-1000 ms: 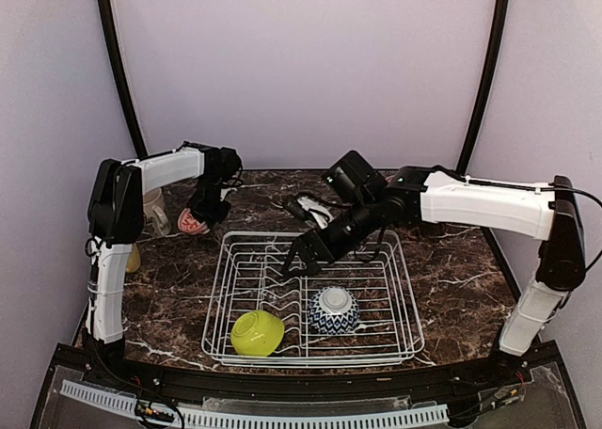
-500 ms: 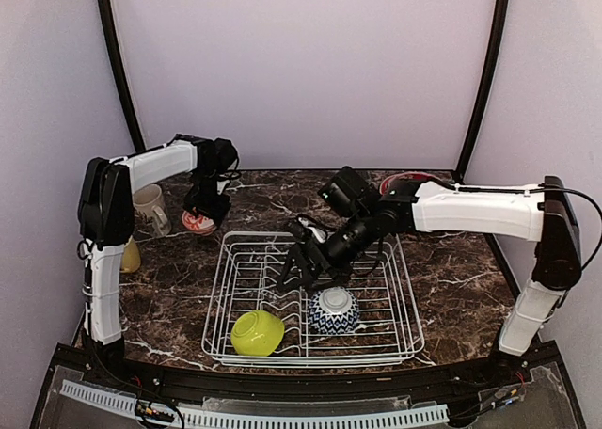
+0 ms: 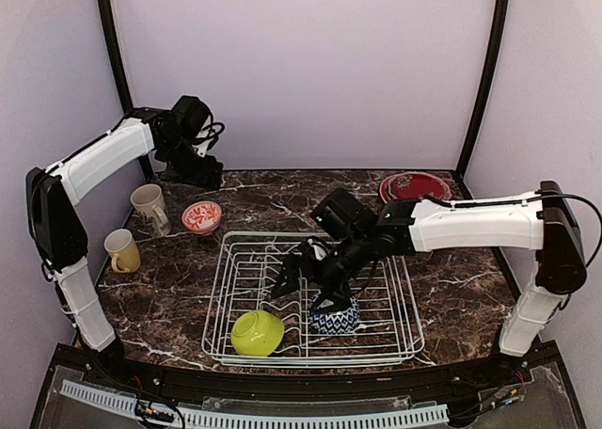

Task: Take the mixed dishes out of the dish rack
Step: Grab the bowl from the dish rack.

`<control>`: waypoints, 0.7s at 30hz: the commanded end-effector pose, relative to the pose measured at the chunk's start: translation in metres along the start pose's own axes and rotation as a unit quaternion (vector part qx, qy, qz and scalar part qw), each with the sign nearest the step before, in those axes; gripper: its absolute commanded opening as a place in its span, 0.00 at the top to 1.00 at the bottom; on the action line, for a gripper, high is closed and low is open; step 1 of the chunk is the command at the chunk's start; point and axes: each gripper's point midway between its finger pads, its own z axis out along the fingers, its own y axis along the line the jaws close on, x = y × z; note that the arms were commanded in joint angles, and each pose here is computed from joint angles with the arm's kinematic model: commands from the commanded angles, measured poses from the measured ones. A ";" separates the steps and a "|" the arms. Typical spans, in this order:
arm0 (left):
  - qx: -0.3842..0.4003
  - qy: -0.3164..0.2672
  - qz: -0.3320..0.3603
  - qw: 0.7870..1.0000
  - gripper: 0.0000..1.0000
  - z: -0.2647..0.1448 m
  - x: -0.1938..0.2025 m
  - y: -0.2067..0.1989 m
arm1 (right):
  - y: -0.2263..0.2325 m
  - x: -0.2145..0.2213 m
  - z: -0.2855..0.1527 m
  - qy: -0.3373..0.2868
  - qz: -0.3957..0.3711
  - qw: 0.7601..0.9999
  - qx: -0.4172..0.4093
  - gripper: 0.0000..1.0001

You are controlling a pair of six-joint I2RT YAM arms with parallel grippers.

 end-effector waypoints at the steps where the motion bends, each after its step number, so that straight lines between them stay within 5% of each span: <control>1: 0.019 -0.026 -0.004 0.999 0.23 -0.015 -0.004 -0.007 | 0.004 -0.003 0.007 -0.057 0.068 0.996 0.011 0.01; 21: -0.021 -0.047 -0.019 0.998 0.05 -0.019 -0.007 0.014 | 0.020 0.002 0.047 -0.145 0.149 0.977 0.056 0.03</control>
